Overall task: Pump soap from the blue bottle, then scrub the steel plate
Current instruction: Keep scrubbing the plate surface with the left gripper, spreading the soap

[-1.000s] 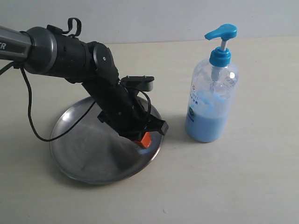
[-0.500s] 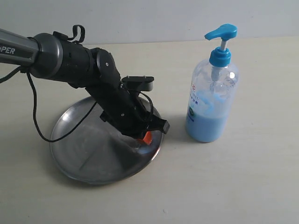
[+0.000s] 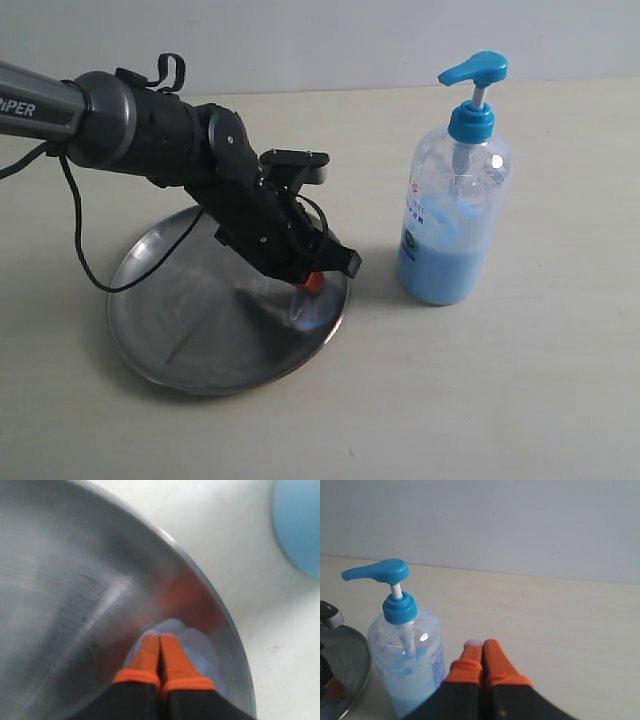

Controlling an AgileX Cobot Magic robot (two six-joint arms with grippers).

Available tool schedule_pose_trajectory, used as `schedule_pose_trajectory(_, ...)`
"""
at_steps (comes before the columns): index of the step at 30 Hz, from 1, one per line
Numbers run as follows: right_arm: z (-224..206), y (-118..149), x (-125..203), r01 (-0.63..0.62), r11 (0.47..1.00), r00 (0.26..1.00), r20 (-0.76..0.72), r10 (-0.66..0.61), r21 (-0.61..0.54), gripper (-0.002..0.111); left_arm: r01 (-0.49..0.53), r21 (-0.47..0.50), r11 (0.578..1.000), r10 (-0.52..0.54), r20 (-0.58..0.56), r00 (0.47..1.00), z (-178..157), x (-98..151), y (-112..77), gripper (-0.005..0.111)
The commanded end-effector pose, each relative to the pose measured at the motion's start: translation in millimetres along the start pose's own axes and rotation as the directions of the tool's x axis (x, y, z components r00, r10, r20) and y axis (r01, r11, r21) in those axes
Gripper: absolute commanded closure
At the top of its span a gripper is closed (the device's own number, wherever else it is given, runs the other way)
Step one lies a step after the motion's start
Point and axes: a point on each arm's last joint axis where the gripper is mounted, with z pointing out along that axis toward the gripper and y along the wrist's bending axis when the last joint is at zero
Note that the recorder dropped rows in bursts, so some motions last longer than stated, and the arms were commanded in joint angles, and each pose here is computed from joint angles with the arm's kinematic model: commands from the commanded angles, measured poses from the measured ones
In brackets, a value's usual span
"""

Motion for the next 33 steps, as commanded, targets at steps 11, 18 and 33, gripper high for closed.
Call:
schedule_pose_trajectory(11,-0.5,-0.3,0.4,0.000,1.000,1.000,0.006,0.000,0.000,0.108,-0.121,0.000,0.993,0.118,-0.224,0.968,-14.7,20.0,0.0,0.107)
schedule_pose_trajectory(18,-0.5,-0.3,0.4,0.000,1.000,1.000,0.006,0.000,0.000,0.108,-0.091,0.025,0.995,0.095,-0.236,0.967,-17.1,21.2,-3.4,0.107)
schedule_pose_trajectory(33,-0.5,-0.2,0.5,-0.002,1.000,1.000,0.005,0.002,-0.001,0.108,-0.049,0.088,0.995,0.064,-0.183,0.981,-12.2,17.3,-10.4,0.107)
